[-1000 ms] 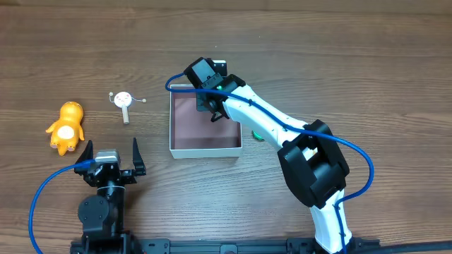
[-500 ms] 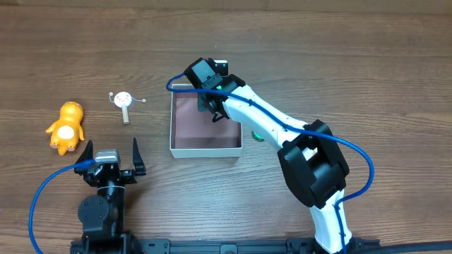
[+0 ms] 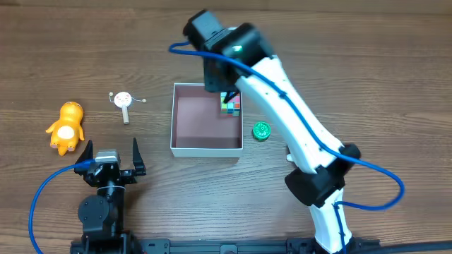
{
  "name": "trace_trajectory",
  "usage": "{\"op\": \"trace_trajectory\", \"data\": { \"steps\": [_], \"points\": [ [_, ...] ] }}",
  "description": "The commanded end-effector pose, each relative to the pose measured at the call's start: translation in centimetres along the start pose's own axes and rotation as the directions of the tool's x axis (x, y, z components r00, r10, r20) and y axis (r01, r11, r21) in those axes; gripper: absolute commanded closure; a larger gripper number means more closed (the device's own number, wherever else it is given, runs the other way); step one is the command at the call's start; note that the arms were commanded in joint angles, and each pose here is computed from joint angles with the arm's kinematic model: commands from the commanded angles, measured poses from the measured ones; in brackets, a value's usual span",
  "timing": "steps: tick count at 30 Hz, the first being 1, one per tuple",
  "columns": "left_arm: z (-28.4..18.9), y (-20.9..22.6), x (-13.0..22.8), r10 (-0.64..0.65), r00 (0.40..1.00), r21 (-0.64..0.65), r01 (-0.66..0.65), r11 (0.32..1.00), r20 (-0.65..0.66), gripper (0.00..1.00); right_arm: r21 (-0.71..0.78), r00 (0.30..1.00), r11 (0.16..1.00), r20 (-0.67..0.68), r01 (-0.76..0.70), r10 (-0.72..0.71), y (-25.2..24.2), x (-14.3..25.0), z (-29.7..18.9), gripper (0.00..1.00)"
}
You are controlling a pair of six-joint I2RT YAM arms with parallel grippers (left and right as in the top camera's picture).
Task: Pack container
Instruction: 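Move the right gripper to the penguin plush and grasp it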
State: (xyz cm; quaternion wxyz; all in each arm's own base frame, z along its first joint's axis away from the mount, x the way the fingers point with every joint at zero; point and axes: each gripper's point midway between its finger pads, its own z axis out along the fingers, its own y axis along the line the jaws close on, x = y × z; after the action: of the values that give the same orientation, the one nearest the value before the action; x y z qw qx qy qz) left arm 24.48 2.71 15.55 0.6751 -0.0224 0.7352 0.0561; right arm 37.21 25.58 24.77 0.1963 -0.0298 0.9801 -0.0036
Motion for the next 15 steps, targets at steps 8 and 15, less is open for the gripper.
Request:
{"op": "trace_trajectory", "data": {
  "steps": [8, 15],
  "points": [
    [0.0, -0.2, 0.0, -0.007, 1.000, 0.013, 0.007, 1.000, 0.005, 0.00, -0.065, 0.997, 0.995, 0.002, 0.076, -0.076, -4.3, 3.8, -6.5, 0.71],
    [0.0, -0.2, 0.0, -0.007, 1.000, 0.013, 0.007, 1.000, 0.005, 0.00, 0.195, 0.955, 0.966, -0.211, -0.169, 0.210, -16.0, 10.0, -1.8, 0.66]
  ]
}}
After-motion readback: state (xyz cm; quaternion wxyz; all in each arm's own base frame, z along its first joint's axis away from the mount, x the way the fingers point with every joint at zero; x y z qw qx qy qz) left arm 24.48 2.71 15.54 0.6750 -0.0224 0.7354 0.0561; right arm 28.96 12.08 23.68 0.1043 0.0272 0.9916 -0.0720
